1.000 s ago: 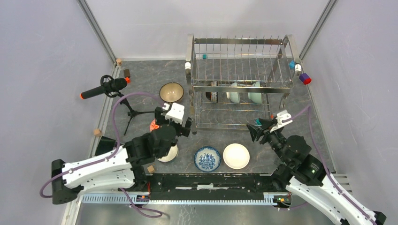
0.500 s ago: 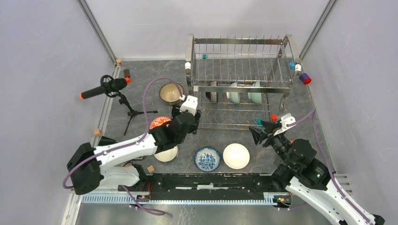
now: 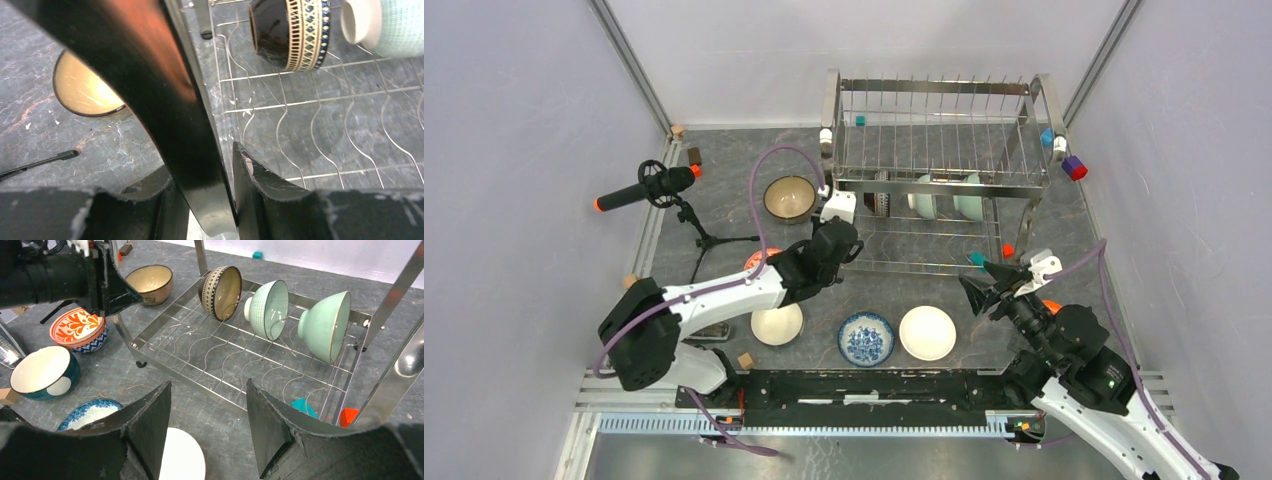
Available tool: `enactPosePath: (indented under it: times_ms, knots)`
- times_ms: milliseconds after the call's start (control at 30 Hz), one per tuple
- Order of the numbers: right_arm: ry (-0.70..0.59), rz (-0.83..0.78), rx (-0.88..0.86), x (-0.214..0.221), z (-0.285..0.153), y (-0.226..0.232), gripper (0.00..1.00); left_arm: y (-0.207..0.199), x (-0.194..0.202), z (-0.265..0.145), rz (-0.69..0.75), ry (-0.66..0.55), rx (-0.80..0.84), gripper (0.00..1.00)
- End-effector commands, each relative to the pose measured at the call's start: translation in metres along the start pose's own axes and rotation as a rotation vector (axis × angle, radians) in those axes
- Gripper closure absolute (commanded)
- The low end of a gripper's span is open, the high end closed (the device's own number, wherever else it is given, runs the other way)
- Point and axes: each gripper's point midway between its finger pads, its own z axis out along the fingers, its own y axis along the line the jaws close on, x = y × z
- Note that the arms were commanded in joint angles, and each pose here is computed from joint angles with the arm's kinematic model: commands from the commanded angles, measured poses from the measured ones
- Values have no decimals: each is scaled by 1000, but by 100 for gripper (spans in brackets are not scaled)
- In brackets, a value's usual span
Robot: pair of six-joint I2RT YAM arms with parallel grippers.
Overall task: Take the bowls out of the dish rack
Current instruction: Adjust the dish rack at the center of the board.
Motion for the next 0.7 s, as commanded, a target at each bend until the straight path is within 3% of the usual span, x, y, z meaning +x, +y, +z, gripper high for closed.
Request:
enactPosePath:
  times_ms: [0,333,667]
  knots:
    - [-28,-4,2,-9,-7,-2,38,-1,-47,18,-97,-108,-69,64]
    - [-56,45,215,-30,-18,-38,33,3,-62,57,-94,-101,-126,70]
    - [-45,35,249,-37,-10,-41,32,17,-77,110,-142,-85,-147,71]
